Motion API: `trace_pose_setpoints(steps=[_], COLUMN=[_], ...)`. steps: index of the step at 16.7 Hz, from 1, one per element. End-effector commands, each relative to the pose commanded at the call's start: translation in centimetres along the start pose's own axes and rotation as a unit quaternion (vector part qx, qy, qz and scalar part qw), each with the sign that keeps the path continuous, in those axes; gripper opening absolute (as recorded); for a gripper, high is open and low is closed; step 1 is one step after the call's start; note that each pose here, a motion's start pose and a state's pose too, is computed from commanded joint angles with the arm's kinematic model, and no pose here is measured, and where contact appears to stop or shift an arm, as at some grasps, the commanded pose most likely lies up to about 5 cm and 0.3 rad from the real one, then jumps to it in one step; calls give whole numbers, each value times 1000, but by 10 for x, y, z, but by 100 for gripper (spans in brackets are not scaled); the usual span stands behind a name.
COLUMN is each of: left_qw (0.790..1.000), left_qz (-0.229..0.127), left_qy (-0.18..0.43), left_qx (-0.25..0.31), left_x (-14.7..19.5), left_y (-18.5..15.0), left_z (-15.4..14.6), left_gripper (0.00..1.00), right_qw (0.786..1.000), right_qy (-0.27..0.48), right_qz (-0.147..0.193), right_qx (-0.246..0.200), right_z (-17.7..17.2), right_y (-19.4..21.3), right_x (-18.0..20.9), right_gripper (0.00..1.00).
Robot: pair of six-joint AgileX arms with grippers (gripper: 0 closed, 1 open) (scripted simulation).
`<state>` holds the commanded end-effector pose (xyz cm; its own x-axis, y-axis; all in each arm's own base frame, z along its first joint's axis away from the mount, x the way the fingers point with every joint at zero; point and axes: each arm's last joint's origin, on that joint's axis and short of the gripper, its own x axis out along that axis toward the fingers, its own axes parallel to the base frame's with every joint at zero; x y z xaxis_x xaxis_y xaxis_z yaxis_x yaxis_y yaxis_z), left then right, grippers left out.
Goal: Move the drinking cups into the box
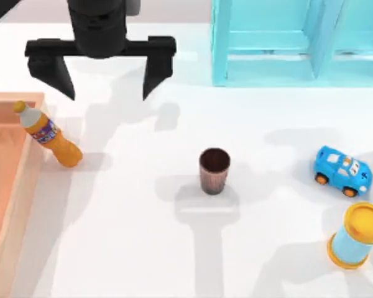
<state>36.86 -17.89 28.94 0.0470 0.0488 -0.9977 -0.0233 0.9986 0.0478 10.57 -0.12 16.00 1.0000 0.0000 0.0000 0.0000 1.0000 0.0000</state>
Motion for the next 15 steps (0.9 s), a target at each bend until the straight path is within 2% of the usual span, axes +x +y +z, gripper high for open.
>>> trace_pose_setpoints(steps=[3, 6, 8, 15], left_qw=[1000, 999, 999, 999], left_qz=[-13, -23, -23, -23], left_qy=[-20, -28, -25, -25], left_qx=[-8, -13, -14, -15], left_x=[13, 27, 32, 41], left_y=[-92, -147, -160, -161], left_z=[-19, -39, -46, -44], left_gripper=[100, 100, 100, 100], right_qw=[1000, 1000, 1000, 1000], right_qy=[0, 0, 0, 0], right_qz=[0, 0, 0, 0], right_qx=[0, 0, 0, 0], right_z=[0, 0, 0, 0], right_y=[0, 0, 0, 0], right_x=[0, 0, 0, 0], right_gripper=[100, 100, 100, 100])
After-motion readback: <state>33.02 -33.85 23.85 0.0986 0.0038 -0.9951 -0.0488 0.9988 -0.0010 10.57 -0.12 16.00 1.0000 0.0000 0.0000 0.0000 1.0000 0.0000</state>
